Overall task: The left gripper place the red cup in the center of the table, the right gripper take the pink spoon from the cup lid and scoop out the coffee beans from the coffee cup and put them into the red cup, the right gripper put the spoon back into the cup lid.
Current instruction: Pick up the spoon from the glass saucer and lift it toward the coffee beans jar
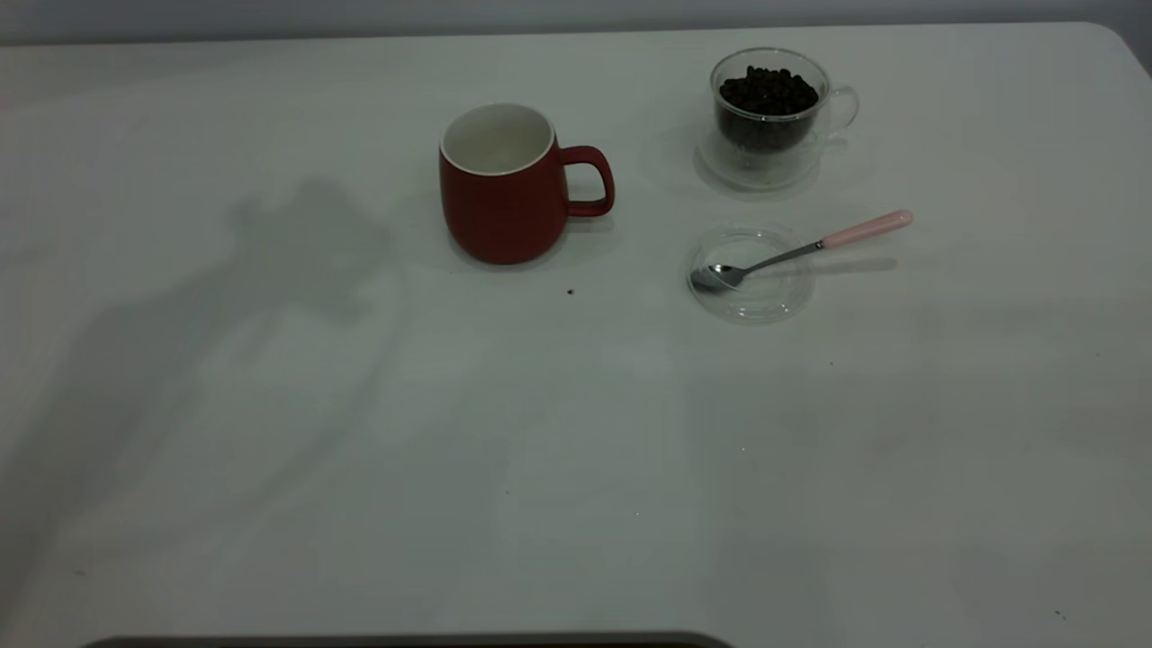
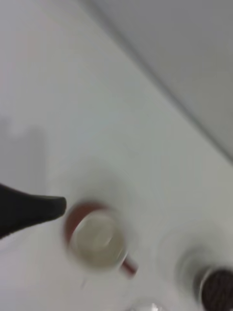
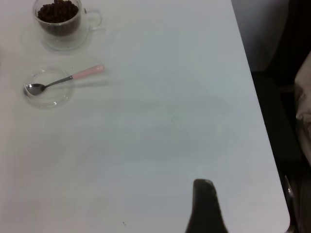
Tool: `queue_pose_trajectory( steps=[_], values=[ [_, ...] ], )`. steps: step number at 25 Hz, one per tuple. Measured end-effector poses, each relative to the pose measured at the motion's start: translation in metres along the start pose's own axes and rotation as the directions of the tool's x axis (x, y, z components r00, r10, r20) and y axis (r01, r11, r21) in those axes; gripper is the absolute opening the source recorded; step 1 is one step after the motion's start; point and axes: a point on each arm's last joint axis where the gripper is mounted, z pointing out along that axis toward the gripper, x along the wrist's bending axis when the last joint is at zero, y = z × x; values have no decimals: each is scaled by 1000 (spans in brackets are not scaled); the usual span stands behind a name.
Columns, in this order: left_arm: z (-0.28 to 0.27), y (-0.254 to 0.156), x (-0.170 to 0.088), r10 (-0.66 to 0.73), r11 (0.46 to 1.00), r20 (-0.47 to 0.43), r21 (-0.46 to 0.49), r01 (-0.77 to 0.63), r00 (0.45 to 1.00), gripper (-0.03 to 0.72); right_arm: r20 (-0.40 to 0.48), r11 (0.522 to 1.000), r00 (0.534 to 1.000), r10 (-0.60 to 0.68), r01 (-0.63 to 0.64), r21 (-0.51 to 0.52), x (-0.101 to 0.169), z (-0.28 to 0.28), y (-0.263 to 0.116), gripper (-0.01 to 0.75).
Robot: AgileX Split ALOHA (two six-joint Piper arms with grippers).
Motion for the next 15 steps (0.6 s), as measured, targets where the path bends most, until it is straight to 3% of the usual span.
queue_pose_trajectory(
  steps=[6, 10, 15],
  values=[
    [-79, -26, -31, -152, 951, -2, 272, 146, 988, 587, 0, 1000, 1000, 0, 0, 0, 0, 0, 0, 572],
    [-100, -39, -39, -205, 938, -81, 269, 219, 975, 587, 0, 1000, 1000, 0, 0, 0, 0, 0, 0, 572],
    [-107, -79, -64, -311, 891, -101, 315, 327, 945, 587, 0, 1000, 1000, 0, 0, 0, 0, 0, 0, 572]
  ],
)
